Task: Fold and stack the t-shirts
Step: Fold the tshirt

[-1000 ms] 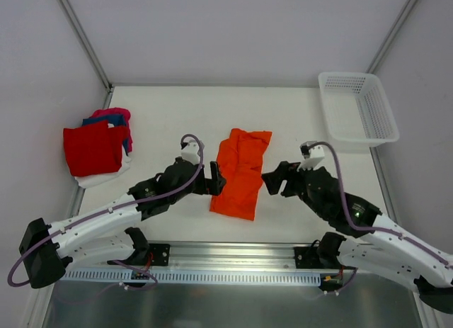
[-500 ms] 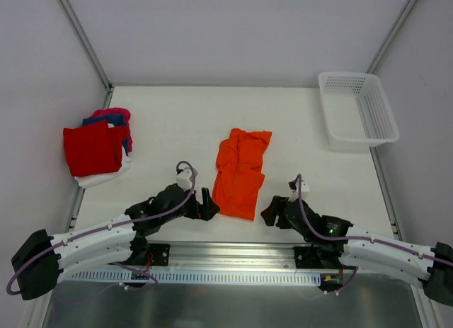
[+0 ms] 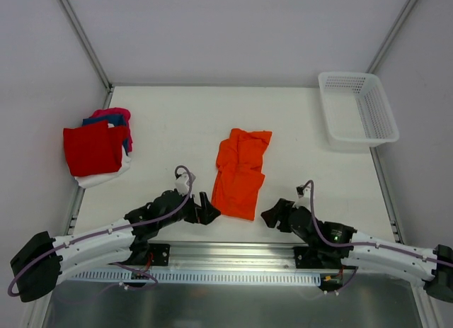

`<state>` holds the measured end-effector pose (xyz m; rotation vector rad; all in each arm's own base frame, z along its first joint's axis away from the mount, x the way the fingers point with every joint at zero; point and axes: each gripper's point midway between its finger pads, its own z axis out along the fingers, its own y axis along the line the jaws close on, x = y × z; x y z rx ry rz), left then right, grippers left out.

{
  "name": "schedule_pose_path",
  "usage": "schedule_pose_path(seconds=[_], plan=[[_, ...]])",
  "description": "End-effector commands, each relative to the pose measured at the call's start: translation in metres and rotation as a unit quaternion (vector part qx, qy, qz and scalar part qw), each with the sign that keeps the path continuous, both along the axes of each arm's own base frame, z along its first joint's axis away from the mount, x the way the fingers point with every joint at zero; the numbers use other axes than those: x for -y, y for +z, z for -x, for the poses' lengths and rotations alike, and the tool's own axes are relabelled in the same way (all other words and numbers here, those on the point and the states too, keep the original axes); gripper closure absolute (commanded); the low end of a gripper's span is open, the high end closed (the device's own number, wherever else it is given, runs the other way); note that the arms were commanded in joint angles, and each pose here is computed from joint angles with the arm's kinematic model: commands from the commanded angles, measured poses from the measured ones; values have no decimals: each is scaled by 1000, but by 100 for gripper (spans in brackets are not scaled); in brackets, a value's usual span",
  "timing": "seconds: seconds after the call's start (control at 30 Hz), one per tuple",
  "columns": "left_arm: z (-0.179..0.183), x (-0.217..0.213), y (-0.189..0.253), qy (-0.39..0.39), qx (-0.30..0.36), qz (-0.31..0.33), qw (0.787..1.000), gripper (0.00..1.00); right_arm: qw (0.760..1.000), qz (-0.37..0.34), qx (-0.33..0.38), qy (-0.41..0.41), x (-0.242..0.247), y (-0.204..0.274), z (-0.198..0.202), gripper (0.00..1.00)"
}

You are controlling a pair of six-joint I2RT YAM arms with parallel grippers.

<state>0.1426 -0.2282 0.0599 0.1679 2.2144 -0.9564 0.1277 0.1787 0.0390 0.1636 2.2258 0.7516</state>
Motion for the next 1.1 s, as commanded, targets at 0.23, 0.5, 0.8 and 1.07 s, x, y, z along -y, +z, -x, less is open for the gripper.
schedule_pose_path(seconds=[0.23,0.5,0.8,1.07], plan=[[12,9,-11,-21,-22,36,999,1,1000,-5,-12,-24,-18,-17,3,28],[11,13,-5,-25,-15,51,998,1,1000,-3,-11,-10,-40,-11,2,27],[10,21,2,-33,-10,74,997,1,1000,-4,-11,-1,-53,-7,4,27],[11,31,0,-49,-23,76,996,1,1000,-7,-12,1,-57,-7,4,26]])
